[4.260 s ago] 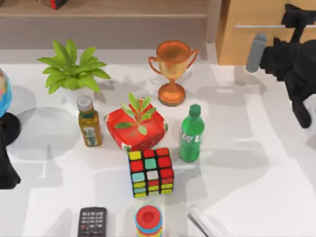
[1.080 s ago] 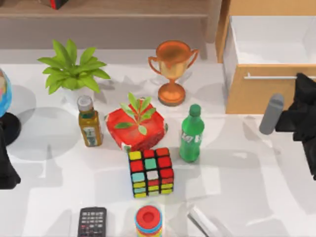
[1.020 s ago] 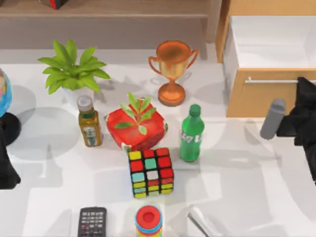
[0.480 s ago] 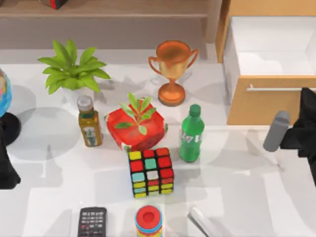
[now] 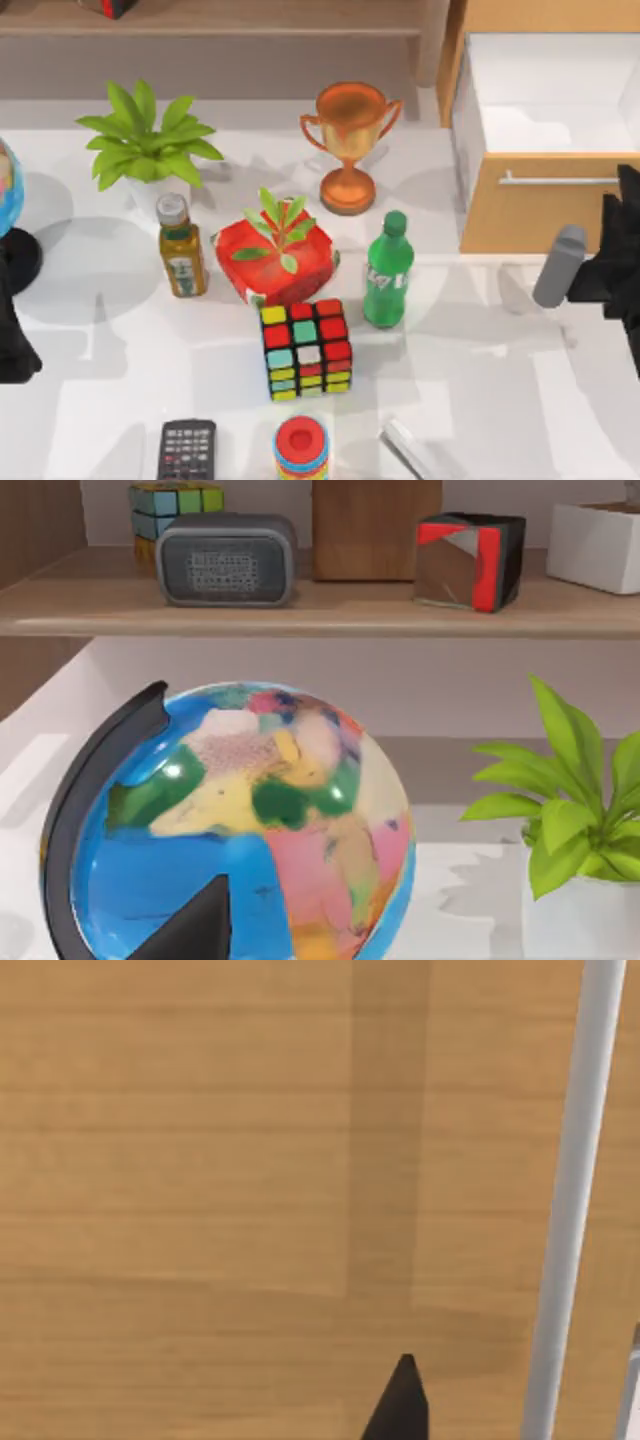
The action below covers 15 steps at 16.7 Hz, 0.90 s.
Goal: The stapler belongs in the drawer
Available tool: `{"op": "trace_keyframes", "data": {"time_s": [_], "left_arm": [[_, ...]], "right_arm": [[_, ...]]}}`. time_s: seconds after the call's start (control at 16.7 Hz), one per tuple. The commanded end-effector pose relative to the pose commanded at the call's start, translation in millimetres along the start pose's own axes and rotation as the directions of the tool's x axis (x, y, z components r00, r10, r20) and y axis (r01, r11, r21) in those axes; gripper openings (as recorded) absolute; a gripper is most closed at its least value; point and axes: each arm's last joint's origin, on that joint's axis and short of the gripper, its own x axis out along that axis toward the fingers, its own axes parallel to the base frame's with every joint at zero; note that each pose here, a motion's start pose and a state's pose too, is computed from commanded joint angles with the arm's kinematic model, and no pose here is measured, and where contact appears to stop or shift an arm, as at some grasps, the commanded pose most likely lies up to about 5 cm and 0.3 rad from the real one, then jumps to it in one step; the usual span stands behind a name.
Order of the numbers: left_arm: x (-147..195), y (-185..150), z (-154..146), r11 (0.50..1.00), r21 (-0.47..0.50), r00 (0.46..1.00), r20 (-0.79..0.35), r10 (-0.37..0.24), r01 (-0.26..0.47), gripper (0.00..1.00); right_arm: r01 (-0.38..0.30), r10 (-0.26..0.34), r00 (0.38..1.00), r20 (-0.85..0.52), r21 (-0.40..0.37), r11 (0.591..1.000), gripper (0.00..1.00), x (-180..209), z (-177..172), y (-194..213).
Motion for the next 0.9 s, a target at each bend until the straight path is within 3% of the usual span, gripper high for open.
{"op": "trace_keyframes", "data": {"time_s": [0.18,0.24,0.9], "left_arm": [[0.0,0.0,0.0,1.000,0.000,1.000,0.000,0.000,0.000,1.00],[0.0,0.0,0.0,1.000,0.000,1.000,0.000,0.000,0.000,1.00],[0.0,0.0,0.0,1.000,0.000,1.000,0.000,0.000,0.000,1.00]], "right_arm": [[0.000,0.000,1.000,0.000,0.000,1.000,0.98,0.0,0.0,0.0],[0.000,0.000,1.000,0.000,0.000,1.000,1.00,0.0,0.0,0.0],[0.005,-0.005,1.000,0.002,0.003,1.000,1.00,-6.6,0.6,-0.5]]}}
